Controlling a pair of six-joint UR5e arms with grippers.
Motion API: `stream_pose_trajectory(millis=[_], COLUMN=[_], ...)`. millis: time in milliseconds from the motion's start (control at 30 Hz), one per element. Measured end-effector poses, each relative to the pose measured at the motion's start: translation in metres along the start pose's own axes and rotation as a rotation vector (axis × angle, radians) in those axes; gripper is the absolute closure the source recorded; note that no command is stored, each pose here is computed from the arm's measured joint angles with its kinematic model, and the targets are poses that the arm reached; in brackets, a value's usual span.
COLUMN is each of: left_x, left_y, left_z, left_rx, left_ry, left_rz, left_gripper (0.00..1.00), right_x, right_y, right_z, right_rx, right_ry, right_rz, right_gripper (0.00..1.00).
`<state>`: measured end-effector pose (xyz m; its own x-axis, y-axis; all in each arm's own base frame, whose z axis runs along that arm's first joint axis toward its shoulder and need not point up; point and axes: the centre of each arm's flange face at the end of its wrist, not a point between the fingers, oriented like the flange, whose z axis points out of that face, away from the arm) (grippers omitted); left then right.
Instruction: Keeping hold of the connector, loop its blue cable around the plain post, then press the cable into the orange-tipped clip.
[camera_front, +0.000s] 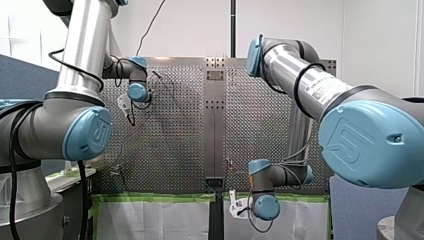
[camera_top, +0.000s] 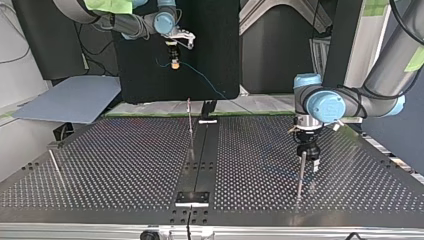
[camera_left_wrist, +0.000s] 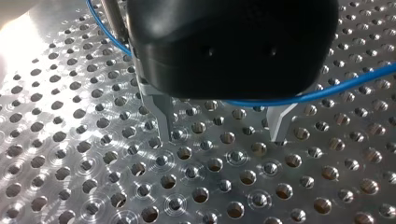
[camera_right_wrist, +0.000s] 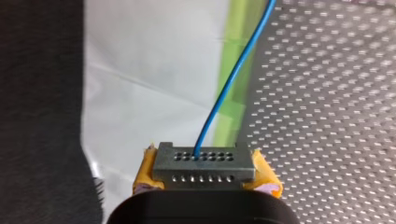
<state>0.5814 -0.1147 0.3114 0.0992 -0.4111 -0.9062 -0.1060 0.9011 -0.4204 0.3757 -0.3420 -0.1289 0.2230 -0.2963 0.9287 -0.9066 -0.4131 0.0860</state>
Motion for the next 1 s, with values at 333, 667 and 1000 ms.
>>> stream_pose_trajectory(millis=[333, 667, 1000], left_x=[0.000, 0.000, 0.000], left_y=[0.000, 0.001, 0.002], left_z=[0.000, 0.000, 0.000], left_rx=[-0.005, -0.011, -0.013], left_ry=[-0.001, -0.001, 0.000], left_rz=[0.001, 0.001, 0.001], left_gripper=[0.02, 0.02, 0.02], right_x=[0.060, 0.107, 0.159], right_y=[0.009, 0.015, 0.031], right_z=[0.016, 0.011, 0.005], right_rx=[0.041, 0.076, 0.053], right_ry=[0.135, 0.228, 0.363], right_rz=[0.028, 0.041, 0.055], right_gripper=[1.00, 1.00, 1.00])
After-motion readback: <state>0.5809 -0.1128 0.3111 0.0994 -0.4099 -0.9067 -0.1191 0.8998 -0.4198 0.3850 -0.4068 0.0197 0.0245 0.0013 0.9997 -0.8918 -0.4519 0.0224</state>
